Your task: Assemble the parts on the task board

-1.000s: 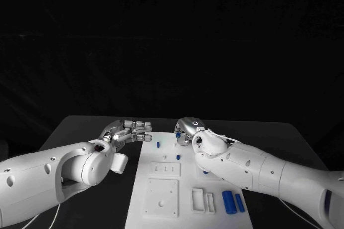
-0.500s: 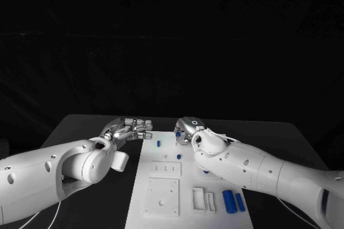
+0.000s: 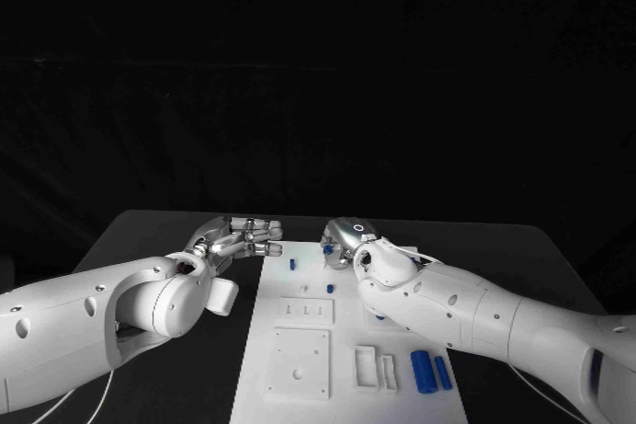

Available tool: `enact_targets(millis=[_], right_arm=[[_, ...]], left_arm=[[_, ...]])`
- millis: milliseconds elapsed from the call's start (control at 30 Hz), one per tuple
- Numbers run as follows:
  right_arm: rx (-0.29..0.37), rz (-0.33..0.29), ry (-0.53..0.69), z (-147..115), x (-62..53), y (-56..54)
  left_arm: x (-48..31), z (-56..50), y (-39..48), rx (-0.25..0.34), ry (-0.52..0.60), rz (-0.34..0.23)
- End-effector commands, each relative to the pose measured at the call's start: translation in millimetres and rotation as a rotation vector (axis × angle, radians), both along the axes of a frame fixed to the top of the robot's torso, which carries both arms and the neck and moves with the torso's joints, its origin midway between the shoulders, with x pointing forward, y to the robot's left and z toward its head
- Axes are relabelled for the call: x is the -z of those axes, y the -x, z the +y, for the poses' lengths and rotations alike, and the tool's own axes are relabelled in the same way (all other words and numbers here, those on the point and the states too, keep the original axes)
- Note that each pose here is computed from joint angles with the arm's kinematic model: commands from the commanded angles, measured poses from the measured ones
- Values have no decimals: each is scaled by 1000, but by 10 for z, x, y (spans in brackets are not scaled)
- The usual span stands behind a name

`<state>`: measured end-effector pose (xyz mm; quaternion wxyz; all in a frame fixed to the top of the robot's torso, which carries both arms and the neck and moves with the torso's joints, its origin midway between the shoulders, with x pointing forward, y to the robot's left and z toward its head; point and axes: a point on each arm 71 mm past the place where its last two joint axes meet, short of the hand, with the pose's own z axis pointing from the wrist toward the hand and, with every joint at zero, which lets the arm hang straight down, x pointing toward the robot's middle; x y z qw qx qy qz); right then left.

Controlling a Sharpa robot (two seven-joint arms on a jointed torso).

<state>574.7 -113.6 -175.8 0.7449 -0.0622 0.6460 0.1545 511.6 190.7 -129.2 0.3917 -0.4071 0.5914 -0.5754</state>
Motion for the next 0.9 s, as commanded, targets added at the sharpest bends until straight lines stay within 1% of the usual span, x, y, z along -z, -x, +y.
enact_targets(millis=[33,367,900], right_arm=[[-11,37,19,1,44,5],[-7,46,24,-28,66,13],[-11,0,-74,-107,21,7]], left_arm=[[-24,-20,1,14,1,-11],[-24,-12,2,11,1,-12],[-23,12,-6,2,-2,-12]])
